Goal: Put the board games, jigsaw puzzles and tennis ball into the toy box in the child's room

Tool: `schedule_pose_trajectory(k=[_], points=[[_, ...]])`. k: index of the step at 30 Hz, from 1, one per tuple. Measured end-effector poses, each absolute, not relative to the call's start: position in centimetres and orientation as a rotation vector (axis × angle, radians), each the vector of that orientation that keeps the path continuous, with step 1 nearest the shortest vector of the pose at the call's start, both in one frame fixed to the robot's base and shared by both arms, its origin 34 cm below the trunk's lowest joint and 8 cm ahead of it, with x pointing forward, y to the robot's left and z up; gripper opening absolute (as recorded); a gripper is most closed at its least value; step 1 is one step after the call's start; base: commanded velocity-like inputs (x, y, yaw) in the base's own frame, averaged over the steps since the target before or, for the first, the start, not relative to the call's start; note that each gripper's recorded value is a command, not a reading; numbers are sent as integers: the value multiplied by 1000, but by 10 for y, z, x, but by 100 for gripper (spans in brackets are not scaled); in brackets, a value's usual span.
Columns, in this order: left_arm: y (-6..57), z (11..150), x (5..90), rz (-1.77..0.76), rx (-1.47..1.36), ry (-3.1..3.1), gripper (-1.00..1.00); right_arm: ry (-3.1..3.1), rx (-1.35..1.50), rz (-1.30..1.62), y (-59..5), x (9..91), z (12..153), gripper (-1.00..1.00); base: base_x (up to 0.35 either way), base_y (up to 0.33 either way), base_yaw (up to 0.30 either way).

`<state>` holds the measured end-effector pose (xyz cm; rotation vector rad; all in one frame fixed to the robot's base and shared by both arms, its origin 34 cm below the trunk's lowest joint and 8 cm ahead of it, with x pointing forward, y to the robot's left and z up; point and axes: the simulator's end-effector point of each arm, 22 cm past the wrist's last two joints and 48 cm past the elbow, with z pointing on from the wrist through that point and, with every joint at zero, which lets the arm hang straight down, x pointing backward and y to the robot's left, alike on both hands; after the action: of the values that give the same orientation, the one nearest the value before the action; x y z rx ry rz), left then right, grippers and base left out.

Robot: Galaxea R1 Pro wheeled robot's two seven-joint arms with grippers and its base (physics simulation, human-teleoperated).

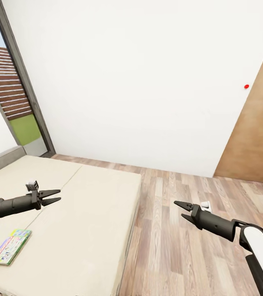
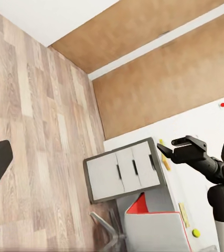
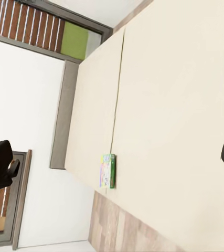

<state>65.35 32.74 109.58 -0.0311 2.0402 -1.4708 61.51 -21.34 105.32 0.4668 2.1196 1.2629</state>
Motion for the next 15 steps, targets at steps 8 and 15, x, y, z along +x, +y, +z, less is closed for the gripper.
schedule_pose_trajectory(k=[8, 15], points=[[328, 1096, 653, -1469, -31, 2041, 100, 2120, 468, 1261, -214, 615, 1053, 100, -22, 260, -10], [328, 1096, 653, -1469, -31, 2041, 100, 2121, 468, 1263, -213, 615, 1053, 100, -1, 273, -1]])
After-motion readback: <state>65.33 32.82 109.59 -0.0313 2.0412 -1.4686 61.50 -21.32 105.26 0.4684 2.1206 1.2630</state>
